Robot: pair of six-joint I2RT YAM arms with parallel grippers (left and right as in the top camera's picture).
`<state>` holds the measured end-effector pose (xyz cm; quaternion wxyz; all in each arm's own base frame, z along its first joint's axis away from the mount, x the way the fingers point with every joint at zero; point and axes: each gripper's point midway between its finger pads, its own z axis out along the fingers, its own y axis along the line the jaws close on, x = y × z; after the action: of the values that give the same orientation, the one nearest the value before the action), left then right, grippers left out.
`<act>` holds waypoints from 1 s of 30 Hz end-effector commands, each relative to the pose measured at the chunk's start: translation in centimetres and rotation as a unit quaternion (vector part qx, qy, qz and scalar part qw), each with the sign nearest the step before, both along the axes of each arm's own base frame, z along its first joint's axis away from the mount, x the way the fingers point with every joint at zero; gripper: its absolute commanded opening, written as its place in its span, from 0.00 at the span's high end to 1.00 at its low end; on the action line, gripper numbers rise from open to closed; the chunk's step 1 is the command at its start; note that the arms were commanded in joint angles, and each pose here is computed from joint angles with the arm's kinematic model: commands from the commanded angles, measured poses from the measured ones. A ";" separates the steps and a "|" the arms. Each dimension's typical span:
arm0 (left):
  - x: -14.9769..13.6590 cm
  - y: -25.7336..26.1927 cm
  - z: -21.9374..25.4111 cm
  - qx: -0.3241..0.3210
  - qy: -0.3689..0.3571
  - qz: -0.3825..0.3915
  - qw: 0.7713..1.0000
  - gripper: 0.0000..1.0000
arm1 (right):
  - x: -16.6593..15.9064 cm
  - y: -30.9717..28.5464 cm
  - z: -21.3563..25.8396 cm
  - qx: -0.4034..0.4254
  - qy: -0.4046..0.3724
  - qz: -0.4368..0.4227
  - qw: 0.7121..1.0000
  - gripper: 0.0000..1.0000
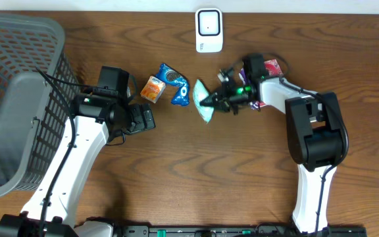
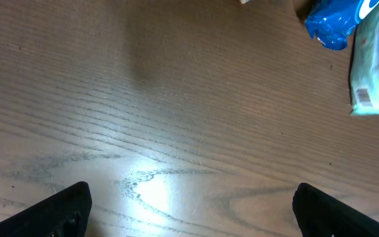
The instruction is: Scan the item barcode
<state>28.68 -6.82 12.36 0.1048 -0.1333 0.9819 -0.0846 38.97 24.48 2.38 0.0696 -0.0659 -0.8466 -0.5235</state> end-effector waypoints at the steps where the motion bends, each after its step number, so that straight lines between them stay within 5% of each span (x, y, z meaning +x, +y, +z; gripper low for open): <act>1: -0.2 0.2 -0.3 0.005 0.005 -0.001 1.000 0.02 | 0.5 -4.0 -3.7 -0.094 0.069 -0.081 0.990 0.92; 7: -0.2 0.2 -0.3 0.005 0.005 -0.001 1.000 0.02 | 2.1 -7.5 -0.6 -0.178 0.005 -0.110 0.978 0.77; 13: -0.2 0.2 -0.3 0.005 0.005 -0.001 1.000 0.02 | 2.4 -10.7 6.1 -0.303 -0.096 -0.137 0.938 0.37; 15: -0.2 0.2 -0.3 0.005 0.005 -0.001 1.000 0.02 | 2.1 -11.2 7.5 -0.328 -0.116 -0.142 0.927 0.36; 20: -0.2 0.2 -0.3 0.005 0.005 -0.001 1.000 0.02 | 1.6 -9.9 8.6 -0.337 -0.149 -0.120 0.922 0.62; 24: -0.2 0.2 -0.3 0.005 0.005 -0.001 1.000 0.02 | 1.5 -9.0 6.6 -0.384 -0.158 -0.104 0.904 0.94; 30: -0.2 0.2 -0.3 0.005 0.005 -0.001 1.000 0.02 | 1.5 -7.2 1.3 -0.420 -0.138 -0.079 0.893 0.99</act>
<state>28.69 -6.82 12.37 0.1050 -0.1333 0.9819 -0.0847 40.10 17.28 6.66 -0.1336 -0.0800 -0.9747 -0.1606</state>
